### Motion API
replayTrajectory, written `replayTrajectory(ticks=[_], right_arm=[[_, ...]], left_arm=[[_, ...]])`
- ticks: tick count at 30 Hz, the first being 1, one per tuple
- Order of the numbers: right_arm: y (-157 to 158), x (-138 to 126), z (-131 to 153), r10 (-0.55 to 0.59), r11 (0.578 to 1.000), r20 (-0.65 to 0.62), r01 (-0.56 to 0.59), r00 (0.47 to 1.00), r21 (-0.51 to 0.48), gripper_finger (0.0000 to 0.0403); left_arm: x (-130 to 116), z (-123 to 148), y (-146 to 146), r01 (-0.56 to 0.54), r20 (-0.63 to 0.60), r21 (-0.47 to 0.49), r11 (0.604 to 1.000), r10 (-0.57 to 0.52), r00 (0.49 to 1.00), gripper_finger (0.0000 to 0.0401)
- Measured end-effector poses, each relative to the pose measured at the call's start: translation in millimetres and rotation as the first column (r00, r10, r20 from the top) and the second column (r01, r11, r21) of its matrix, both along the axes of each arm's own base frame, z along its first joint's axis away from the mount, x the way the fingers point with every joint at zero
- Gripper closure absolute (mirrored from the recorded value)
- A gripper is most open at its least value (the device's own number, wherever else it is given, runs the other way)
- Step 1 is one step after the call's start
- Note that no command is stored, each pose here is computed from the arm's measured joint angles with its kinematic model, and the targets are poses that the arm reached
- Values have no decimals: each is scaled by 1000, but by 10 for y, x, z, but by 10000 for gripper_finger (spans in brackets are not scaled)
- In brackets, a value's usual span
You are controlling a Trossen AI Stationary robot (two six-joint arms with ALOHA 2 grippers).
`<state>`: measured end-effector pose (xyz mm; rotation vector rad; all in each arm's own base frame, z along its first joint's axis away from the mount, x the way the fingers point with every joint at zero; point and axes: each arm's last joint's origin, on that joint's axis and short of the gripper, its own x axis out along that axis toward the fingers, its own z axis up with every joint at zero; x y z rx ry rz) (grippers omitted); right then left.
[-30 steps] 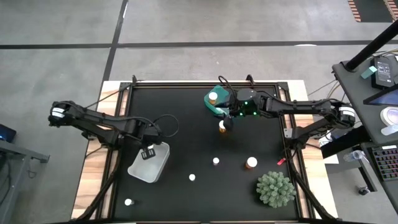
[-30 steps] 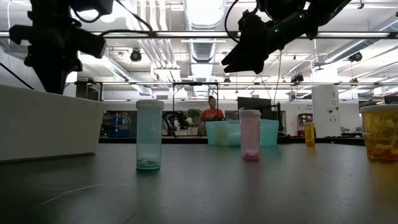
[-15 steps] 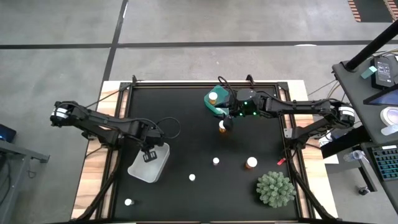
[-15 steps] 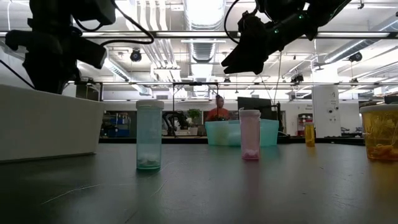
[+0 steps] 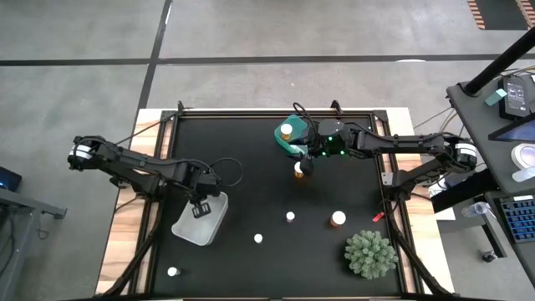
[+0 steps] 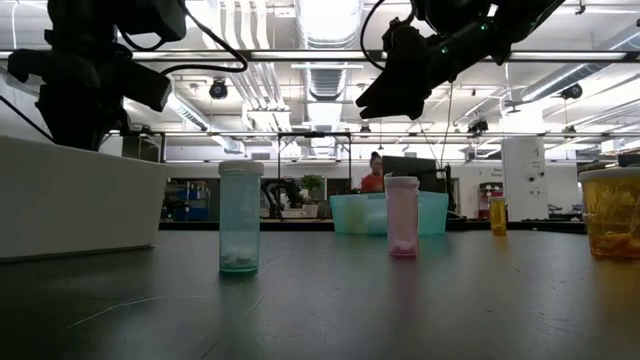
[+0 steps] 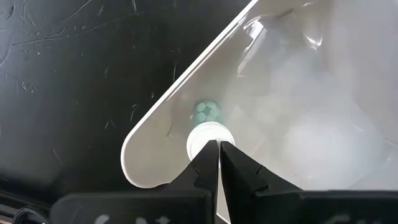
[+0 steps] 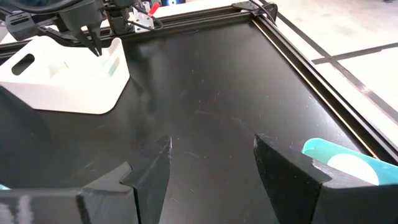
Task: Pick and place medicine bottles into bin by pill shape (circle, oval)
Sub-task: Adjust the blue tablet bottle in the gray bin
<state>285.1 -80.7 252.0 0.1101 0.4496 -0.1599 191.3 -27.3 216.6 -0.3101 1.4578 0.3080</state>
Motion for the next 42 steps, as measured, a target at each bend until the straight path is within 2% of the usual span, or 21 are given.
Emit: replayTrajectory(ticks=[11,16,32,42], right_arm=[[0,0,-1,0,1000,0,0,1000,0,184],[0,0,-1,0,1000,0,0,1000,0,184],[0,-1,-2,0,1000,-1,0,1000,0,184],[-1,-1,-2,0,1000,-1,0,1000,0,184]], left_arm=[[4,42,1,-1,8,2,1000,1,1000,401],[-36,42,16,-2,-28,40,999,3,1000,401],[-9,41,15,-4,1,49,999,3,1000,401],[-28,-63,19,-4,1,50,999,4,1000,401]])
